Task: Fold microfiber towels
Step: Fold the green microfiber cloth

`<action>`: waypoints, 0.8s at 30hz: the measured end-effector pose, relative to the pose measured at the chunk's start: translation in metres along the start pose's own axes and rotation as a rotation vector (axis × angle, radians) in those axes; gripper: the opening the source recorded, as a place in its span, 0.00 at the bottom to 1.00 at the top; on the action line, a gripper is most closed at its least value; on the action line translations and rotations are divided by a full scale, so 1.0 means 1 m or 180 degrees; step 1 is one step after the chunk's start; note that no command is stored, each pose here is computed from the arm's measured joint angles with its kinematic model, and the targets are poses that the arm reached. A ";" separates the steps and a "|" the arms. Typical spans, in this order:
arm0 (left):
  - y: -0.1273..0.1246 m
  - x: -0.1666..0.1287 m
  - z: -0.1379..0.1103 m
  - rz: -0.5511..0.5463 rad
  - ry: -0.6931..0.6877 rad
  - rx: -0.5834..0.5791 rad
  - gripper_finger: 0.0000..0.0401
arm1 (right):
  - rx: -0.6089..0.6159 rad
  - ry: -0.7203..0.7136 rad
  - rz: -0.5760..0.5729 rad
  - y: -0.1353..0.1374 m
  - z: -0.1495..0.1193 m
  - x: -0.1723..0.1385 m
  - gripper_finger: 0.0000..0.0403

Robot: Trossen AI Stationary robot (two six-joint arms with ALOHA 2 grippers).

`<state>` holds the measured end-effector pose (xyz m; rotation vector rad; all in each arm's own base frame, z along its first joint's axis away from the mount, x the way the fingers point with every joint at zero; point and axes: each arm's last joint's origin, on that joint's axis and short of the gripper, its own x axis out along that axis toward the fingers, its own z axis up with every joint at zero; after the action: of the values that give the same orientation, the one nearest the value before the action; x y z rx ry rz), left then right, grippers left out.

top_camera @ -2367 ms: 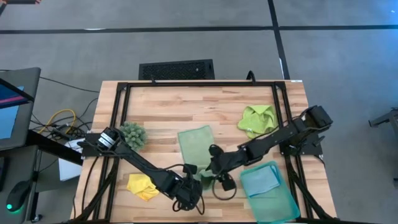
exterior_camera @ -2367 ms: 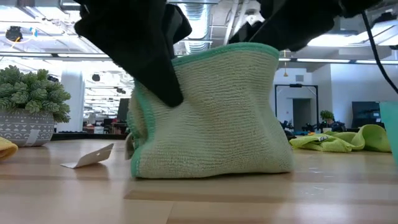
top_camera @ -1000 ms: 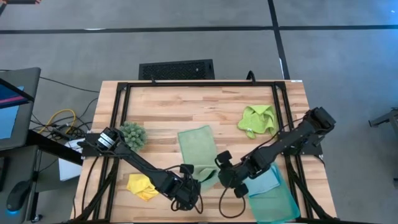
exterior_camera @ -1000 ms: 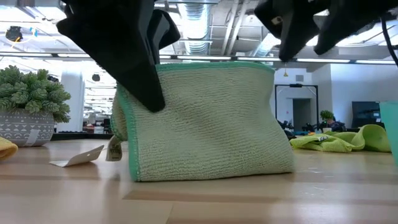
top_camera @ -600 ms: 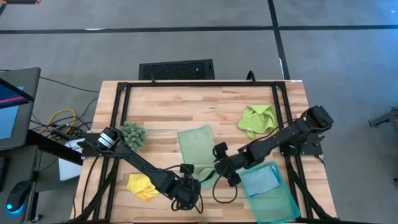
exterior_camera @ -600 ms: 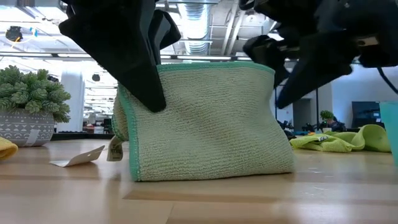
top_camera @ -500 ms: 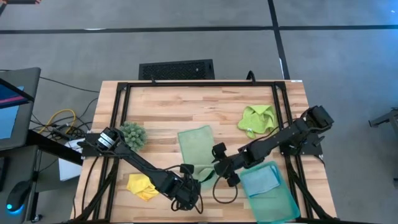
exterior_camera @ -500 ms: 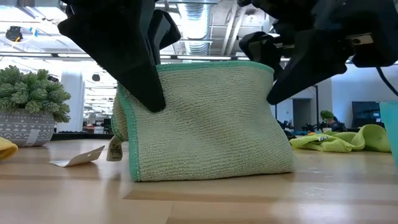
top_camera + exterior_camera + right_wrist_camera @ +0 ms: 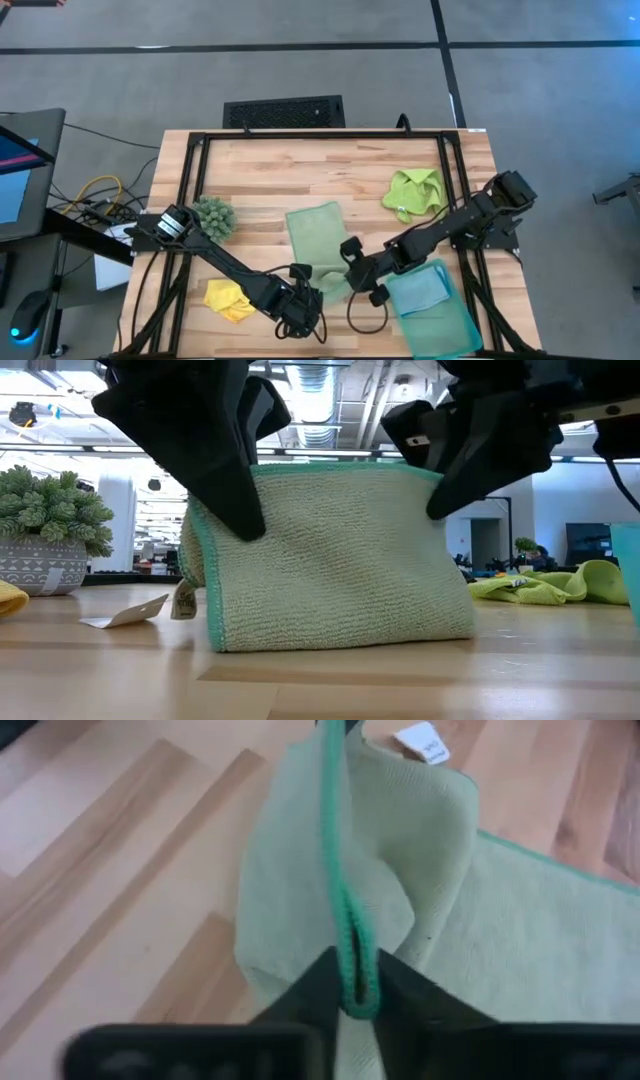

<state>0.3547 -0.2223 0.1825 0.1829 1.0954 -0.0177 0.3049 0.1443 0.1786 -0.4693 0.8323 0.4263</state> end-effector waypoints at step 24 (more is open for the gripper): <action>-0.011 -0.105 0.053 -0.0060 -0.0304 0.0428 0.00 | -0.0220 -0.1127 -0.0169 0.044 0.038 -0.112 0.03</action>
<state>0.3518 -0.2493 0.2972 0.2896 1.0011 -0.1163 0.2370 0.1814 0.2783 -0.4622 0.4633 0.4737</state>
